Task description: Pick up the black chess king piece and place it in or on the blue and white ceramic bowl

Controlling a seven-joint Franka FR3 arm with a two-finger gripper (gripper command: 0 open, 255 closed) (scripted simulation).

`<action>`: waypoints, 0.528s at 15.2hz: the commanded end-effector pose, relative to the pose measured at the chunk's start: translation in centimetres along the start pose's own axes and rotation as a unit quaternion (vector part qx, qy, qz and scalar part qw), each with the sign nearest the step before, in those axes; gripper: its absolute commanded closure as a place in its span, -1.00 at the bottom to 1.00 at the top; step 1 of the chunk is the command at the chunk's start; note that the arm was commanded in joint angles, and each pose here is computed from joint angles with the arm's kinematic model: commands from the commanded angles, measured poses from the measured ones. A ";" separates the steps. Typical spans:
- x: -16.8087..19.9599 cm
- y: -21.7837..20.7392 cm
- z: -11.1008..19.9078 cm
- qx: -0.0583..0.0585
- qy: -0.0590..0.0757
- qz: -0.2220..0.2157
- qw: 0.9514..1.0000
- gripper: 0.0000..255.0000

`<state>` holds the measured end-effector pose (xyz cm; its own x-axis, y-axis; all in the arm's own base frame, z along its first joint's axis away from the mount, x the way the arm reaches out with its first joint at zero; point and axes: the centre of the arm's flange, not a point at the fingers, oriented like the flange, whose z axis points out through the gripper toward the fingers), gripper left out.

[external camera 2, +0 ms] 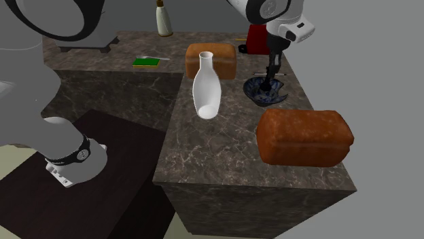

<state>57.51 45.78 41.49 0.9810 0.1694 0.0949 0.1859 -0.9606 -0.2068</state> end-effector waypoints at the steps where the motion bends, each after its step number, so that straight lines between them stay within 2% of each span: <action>1: 0.0 0.0 0.1 0.000 0.000 0.000 1.000 1.00; 5: 0.0 0.0 0.1 0.000 0.000 0.000 1.000 1.00; 6: 0.0 0.0 0.1 0.000 0.000 0.000 1.000 -1.00; 8: 0.0 0.0 0.1 0.000 0.000 0.000 1.000 -1.00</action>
<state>57.49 45.77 41.42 0.9809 0.1694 0.0953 0.1860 -0.9605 -0.2070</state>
